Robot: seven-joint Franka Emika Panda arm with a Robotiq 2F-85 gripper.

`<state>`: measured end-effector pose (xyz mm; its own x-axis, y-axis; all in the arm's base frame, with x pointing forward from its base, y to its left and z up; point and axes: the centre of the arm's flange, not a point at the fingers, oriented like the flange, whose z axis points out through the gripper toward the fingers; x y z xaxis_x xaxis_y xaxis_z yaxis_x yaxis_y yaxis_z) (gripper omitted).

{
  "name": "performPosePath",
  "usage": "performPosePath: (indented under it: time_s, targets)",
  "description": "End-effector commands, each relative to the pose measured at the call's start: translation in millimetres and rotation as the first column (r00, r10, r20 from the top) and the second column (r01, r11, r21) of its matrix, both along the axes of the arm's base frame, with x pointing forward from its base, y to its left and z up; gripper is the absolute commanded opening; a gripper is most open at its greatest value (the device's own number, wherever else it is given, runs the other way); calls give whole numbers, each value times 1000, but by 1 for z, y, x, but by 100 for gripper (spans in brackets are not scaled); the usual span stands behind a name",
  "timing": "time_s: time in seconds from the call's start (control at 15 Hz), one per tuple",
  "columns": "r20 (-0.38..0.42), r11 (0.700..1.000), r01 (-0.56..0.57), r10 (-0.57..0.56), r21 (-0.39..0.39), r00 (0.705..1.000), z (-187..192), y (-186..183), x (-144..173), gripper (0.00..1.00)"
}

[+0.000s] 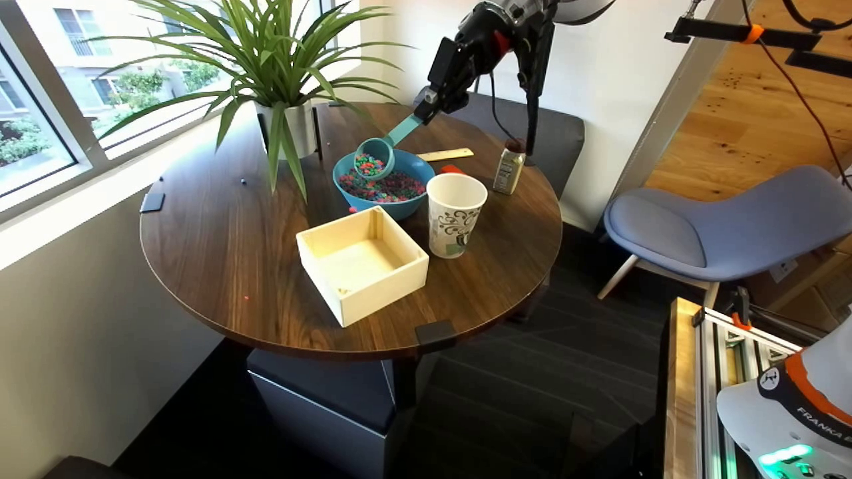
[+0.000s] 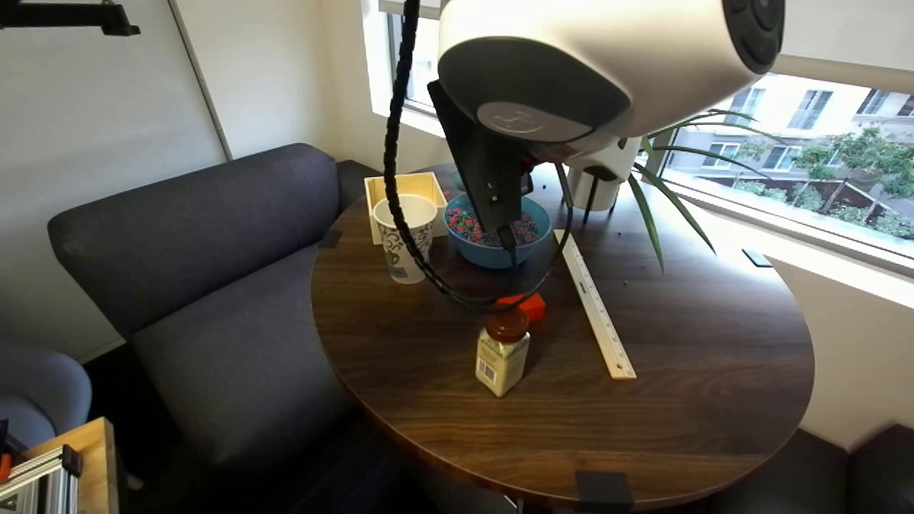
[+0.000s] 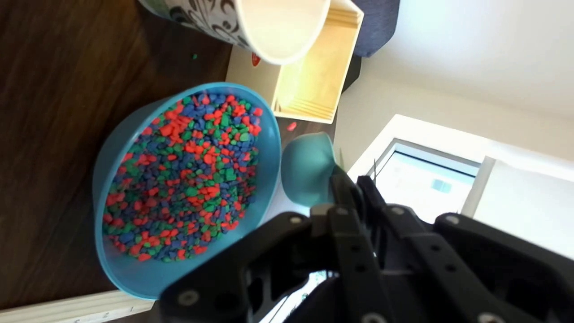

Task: Use the measuring spoon to put some cereal in the cup

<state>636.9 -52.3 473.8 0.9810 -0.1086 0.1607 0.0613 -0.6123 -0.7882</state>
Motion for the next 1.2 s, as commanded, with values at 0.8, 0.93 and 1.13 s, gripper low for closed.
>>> performPosePath:
  time_s: [0.8, 0.93, 1.13]
  targets:
    - [26, 983, 118, -122, 140, 992, 19, -68, -23, 2]
    - [29, 986, 80, -85, 146, 996, 25, -73, -32, 2]
    - [25, 989, 1, -5, 145, 1000, 35, -76, -46, 2]
